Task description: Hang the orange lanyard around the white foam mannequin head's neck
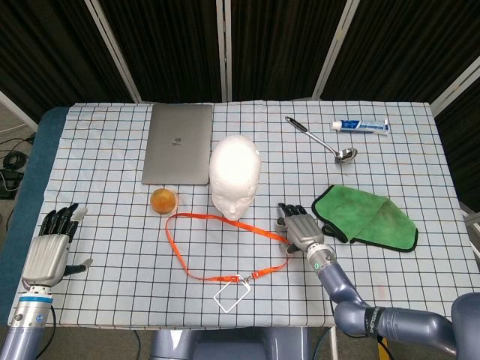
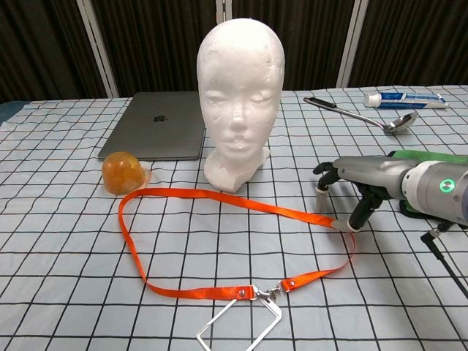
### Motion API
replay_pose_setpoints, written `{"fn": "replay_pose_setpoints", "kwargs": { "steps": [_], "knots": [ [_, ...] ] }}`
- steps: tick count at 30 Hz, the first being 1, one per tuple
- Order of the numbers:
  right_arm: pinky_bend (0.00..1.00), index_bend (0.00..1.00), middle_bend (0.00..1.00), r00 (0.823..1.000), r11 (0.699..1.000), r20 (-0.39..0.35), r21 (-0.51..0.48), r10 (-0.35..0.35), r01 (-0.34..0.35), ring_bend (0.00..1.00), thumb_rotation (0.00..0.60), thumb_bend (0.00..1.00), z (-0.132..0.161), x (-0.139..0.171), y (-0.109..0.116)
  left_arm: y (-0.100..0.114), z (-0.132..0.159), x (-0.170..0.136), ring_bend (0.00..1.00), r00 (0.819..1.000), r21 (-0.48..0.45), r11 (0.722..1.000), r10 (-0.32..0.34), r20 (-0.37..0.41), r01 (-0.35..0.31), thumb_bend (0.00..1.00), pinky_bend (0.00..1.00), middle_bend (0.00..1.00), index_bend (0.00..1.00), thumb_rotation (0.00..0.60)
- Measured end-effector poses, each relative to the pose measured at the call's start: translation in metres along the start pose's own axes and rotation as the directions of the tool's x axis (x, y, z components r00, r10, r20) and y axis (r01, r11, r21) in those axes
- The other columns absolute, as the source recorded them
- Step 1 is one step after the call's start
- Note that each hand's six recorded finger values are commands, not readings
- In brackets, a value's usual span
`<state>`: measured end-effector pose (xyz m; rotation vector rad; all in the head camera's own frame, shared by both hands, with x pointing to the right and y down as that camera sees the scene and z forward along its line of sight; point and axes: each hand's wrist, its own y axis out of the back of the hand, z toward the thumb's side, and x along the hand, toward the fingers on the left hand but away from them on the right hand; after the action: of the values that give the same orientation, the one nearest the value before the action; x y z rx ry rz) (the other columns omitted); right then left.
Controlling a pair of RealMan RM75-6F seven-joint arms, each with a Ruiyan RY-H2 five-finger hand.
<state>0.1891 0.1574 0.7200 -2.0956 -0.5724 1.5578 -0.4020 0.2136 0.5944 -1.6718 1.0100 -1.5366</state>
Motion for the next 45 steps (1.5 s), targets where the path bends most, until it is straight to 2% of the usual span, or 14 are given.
{"fn": "replay_pose_setpoints", "kwargs": {
  "steps": [16, 25, 32, 36, 41, 45],
  "knots": [
    [0.0, 0.55, 0.0, 1.0, 0.999, -0.011, 0.034, -0.007, 0.008, 0.0, 0.6, 0.34, -0.002, -0.003, -0.011, -0.002, 0.003, 0.001, 0.0, 1.0, 0.001, 1.0, -0.003, 0.005, 0.003, 0.0, 0.0, 0.0, 0.0, 0.6],
    [0.0, 0.66, 0.0, 0.999, 0.998, -0.028, 0.06, -0.025, 0.027, 0.0, 0.6, 0.39, -0.002, -0.002, -0.013, -0.004, 0.006, 0.001, 0.0, 1.0, 0.012, 1.0, -0.007, 0.013, 0.006, 0.0, 0.0, 0.0, 0.0, 0.6],
    [0.0, 0.68, 0.0, 0.996, 0.996, -0.067, 0.071, -0.054, 0.059, 0.0, 0.6, 0.41, 0.003, 0.002, -0.012, -0.006, 0.021, 0.011, 0.0, 0.998, 0.032, 0.999, -0.013, 0.063, 0.011, 0.0, 0.0, 0.0, 0.0, 0.6],
    [0.0, 0.68, 0.0, 0.994, 0.994, -0.09, 0.075, -0.069, 0.076, 0.0, 0.6, 0.41, 0.005, 0.008, -0.009, -0.004, 0.038, 0.025, 0.0, 0.992, 0.051, 0.999, -0.014, 0.124, 0.007, 0.08, 0.0, 0.0, 0.0, 0.6],
    [0.0, 0.69, 0.0, 0.99, 0.991, -0.116, 0.089, -0.084, 0.095, 0.0, 0.6, 0.43, 0.005, 0.017, -0.003, -0.002, 0.071, 0.055, 0.0, 0.972, 0.066, 0.998, -0.026, 0.233, 0.01, 0.21, 0.0, 0.0, 0.2, 0.6],
    [0.0, 0.69, 0.0, 0.987, 0.99, -0.135, 0.101, -0.087, 0.101, 0.0, 0.6, 0.43, 0.006, 0.022, 0.001, -0.001, 0.099, 0.084, 0.0, 0.953, 0.103, 0.994, -0.006, 0.301, -0.026, 0.29, 0.0, 0.0, 0.29, 0.6]
  ]
}}
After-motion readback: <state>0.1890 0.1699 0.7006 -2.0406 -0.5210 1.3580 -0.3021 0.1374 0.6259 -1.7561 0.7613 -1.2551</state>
